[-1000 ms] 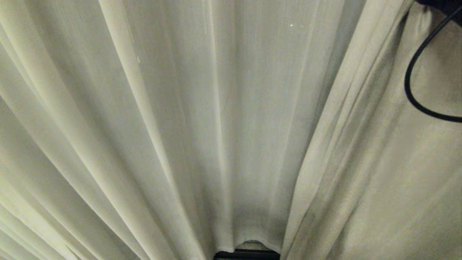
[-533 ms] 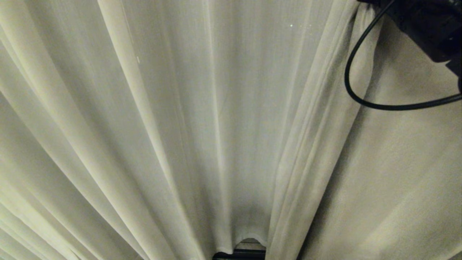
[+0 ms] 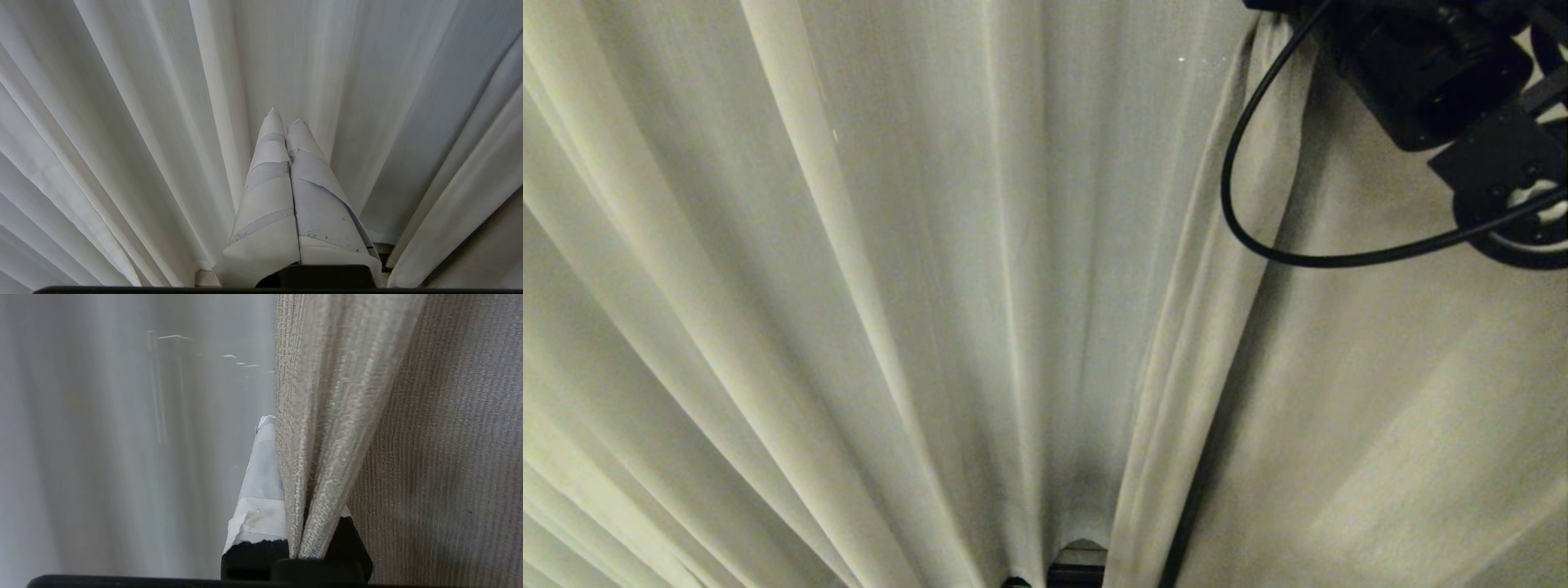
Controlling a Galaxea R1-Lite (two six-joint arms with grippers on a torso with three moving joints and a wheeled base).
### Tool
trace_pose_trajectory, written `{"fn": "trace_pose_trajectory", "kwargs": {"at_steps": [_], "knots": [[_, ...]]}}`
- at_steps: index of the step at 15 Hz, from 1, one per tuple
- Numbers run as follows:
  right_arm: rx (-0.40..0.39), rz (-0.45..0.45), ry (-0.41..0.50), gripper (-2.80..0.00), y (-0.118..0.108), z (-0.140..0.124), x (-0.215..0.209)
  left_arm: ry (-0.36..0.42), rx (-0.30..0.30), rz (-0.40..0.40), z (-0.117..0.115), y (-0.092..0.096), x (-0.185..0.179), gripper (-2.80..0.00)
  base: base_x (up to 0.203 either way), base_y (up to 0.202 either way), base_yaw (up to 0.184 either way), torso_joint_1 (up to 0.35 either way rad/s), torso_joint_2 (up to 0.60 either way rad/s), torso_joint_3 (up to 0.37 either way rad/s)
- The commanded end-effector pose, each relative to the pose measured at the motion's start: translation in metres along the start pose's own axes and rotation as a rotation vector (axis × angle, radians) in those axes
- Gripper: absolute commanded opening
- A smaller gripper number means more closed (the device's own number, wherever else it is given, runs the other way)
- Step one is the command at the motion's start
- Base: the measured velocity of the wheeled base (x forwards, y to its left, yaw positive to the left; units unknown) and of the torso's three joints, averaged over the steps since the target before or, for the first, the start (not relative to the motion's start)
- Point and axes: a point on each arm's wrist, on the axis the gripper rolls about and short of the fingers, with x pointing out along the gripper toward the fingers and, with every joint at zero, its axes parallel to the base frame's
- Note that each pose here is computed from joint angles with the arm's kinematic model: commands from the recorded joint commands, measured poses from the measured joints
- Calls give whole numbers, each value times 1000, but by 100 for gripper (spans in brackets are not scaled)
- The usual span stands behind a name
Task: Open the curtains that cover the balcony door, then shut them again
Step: Close the outer curtains on both sides
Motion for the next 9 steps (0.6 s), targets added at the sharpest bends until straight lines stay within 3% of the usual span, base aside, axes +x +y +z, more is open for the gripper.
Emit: {"fn": "trace_pose_trajectory", "kwargs": {"at_steps": [1,4,9], "knots": [[-11,34,35,-280,18,-22,1,-1,0,0,0,0,0,-280,0,0,0,0,0,0],[-23,64,32,-280,33,-30,-1,-1,0,0,0,0,0,-280,0,0,0,0,0,0],[-25,69,30,-280,35,-30,-2,-1,0,0,0,0,0,-280,0,0,0,0,0,0]]}}
